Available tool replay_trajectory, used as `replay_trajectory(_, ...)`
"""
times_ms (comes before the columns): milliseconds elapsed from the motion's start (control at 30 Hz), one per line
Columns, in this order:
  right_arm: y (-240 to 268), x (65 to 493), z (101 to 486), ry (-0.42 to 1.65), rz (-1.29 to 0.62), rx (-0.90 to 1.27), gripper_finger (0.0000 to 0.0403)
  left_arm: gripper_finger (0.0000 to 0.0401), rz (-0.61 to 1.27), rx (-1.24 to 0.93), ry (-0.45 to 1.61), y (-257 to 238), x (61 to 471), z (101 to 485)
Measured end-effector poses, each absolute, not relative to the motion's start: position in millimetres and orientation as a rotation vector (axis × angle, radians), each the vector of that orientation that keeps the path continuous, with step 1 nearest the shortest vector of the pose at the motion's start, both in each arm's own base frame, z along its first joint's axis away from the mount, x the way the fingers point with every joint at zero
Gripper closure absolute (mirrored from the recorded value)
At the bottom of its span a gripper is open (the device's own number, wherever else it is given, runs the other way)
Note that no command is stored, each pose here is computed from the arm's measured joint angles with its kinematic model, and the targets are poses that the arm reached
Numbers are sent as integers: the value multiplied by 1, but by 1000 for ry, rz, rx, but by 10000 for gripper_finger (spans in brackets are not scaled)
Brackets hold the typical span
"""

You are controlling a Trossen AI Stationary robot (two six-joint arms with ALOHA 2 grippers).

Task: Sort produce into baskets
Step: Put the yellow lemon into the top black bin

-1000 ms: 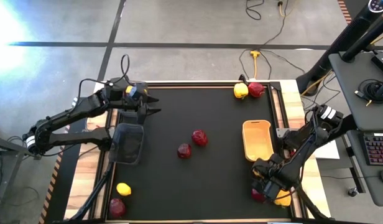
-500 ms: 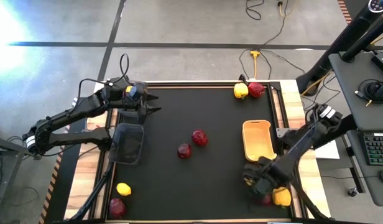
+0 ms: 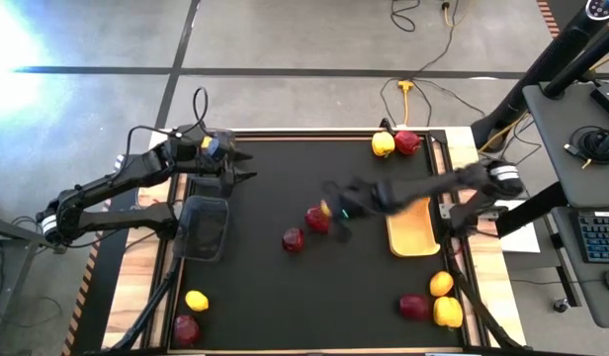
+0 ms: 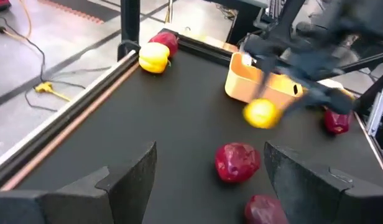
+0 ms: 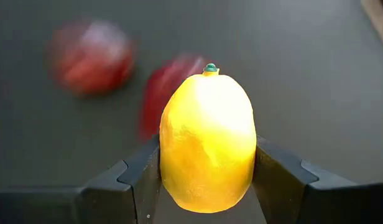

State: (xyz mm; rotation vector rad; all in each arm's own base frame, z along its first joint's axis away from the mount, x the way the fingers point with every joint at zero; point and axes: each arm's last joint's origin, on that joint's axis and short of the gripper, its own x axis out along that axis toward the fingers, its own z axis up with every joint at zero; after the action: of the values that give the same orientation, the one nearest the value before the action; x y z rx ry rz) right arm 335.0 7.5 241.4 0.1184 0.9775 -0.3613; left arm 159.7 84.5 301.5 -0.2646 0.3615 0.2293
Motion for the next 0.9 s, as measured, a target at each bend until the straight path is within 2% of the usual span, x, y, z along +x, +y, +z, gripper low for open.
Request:
replay_trajectory(167, -60, 378, 217, 995, -341, 81, 200, 123, 217, -312, 407, 80, 158, 293)
replay_trajectory(300, -95, 406, 191, 1045, -291, 107, 200, 123, 212, -348, 473, 75, 152, 283)
replay_trajectory(433, -110, 426, 169, 1072, -239, 133, 200, 123, 215, -385, 533, 70, 143, 275)
replay_trajectory(633, -115, 442, 156, 1098, -209, 126, 198, 123, 228, -442, 541, 66, 137, 269)
replay_trajectory(733, -115, 443, 157, 1128, -201, 114, 183, 123, 229, -447, 518, 67, 140, 264)
replay_trajectory(900, -112, 440, 168, 1175, -179, 82, 125, 113, 241, -490, 508, 73, 149, 251)
